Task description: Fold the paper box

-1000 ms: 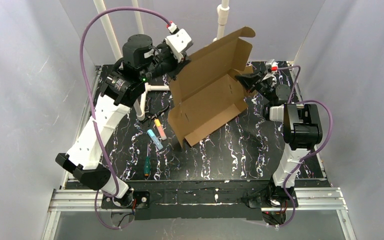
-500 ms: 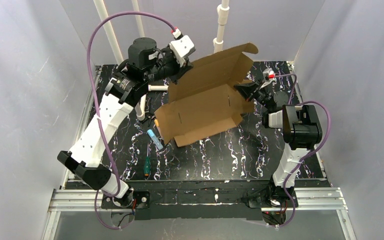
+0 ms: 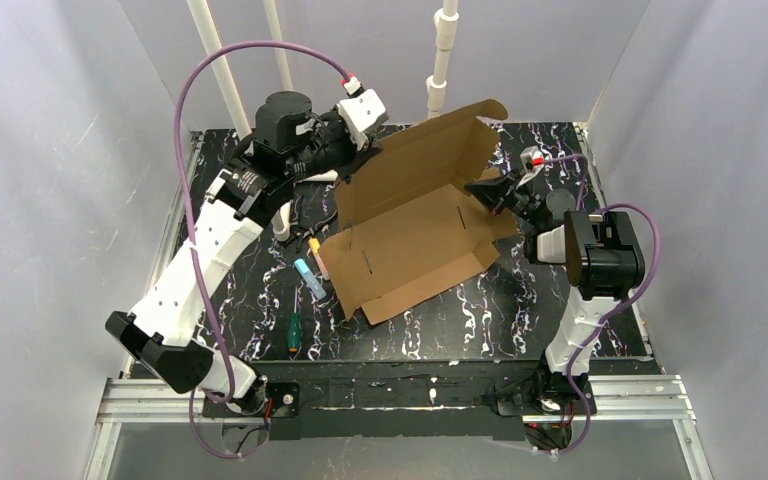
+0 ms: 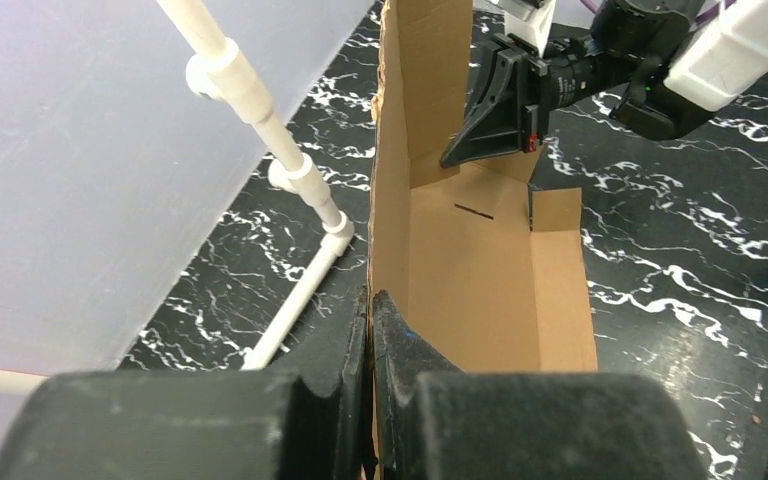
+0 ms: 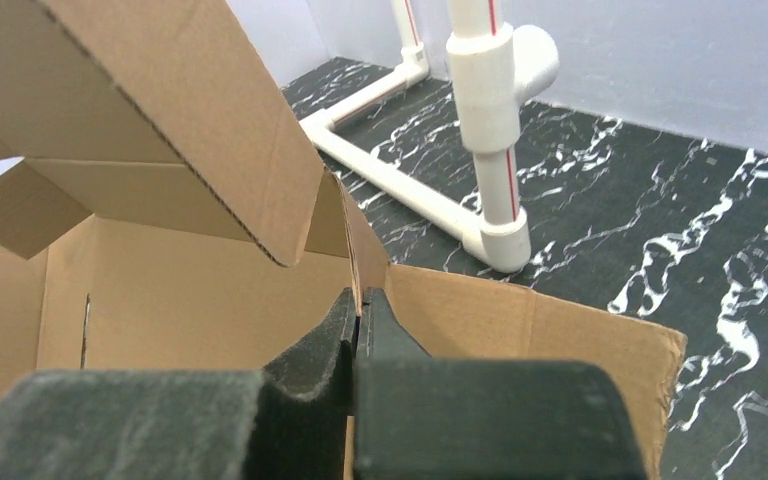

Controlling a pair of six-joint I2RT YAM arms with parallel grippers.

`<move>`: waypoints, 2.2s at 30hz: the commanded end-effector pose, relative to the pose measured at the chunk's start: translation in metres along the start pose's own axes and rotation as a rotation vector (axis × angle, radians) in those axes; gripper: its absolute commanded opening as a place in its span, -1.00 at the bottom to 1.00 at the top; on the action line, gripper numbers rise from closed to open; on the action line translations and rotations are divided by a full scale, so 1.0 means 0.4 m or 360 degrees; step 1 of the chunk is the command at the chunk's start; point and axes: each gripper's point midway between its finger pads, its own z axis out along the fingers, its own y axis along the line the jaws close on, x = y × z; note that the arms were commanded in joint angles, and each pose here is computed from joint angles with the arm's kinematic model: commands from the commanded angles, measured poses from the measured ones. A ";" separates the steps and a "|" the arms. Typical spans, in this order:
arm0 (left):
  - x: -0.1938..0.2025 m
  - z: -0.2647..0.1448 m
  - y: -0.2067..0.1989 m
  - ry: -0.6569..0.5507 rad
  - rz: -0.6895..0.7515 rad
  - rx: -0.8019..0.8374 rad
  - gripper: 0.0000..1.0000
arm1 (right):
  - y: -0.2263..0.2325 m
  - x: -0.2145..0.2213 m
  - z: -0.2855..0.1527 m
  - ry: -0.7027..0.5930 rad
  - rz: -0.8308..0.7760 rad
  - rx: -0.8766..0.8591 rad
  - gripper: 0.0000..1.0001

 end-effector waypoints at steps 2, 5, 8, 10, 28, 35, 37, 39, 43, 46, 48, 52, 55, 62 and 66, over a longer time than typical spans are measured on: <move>-0.170 -0.072 0.103 -0.0286 0.0200 -0.0287 -1.00 | 0.015 -0.203 0.037 -0.0351 -0.0361 -0.0107 -0.97; -0.216 -0.076 0.151 -0.0363 0.0204 -0.0359 -1.00 | 0.004 -0.255 0.061 -0.0418 -0.0385 -0.0125 -0.97; -0.275 -0.077 0.177 -0.0452 0.0231 -0.0383 -1.00 | 0.000 -0.312 0.086 -0.0487 -0.0413 -0.0159 -0.97; -0.313 -0.074 0.177 -0.0525 0.0247 -0.0360 -1.00 | -0.001 -0.331 0.092 -0.0509 -0.0431 -0.0170 -0.97; -0.127 -0.070 -0.016 -0.0445 0.0265 -0.0003 -1.00 | 0.058 -0.078 -0.019 -0.0151 -0.0465 -0.0174 -0.97; -0.123 -0.091 -0.007 -0.0403 0.0232 -0.0058 -1.00 | 0.067 -0.096 -0.025 -0.0154 -0.0433 -0.0189 -0.97; -0.129 -0.093 0.008 -0.0396 0.0235 -0.0105 -1.00 | 0.073 -0.112 -0.027 -0.0168 -0.0463 -0.0190 -0.97; -0.139 -0.096 0.021 -0.0403 0.0223 -0.0145 -1.00 | 0.089 -0.118 -0.033 -0.0161 -0.0516 -0.0218 -0.97; -0.153 -0.092 -0.002 -0.0451 0.0146 -0.0065 -1.00 | 0.121 -0.096 -0.052 -0.0112 -0.0609 -0.0273 -0.97; -0.145 -0.090 -0.066 -0.0471 0.0065 0.0147 -1.00 | 0.133 -0.074 -0.068 -0.0082 -0.0653 -0.0285 -0.95; -0.142 -0.097 -0.093 -0.0493 0.0051 0.0216 -1.00 | 0.139 -0.078 -0.074 -0.0090 -0.0692 -0.0279 -0.97; -0.180 -0.131 -0.096 -0.0558 0.0079 0.0199 -1.00 | 0.134 -0.120 -0.063 -0.0146 -0.0733 -0.0244 -0.97; -0.227 -0.160 -0.092 -0.0613 0.0116 0.0185 -1.00 | 0.134 -0.158 -0.055 -0.0176 -0.0773 -0.0225 -0.84; -0.233 -0.194 -0.087 -0.0619 0.0217 0.0127 -1.00 | 0.149 -0.158 -0.086 0.0072 -0.0751 -0.0279 0.37; -0.214 -0.203 -0.081 -0.0596 0.0269 0.0072 -1.00 | 0.128 -0.159 -0.154 0.0349 -0.0843 -0.0172 0.71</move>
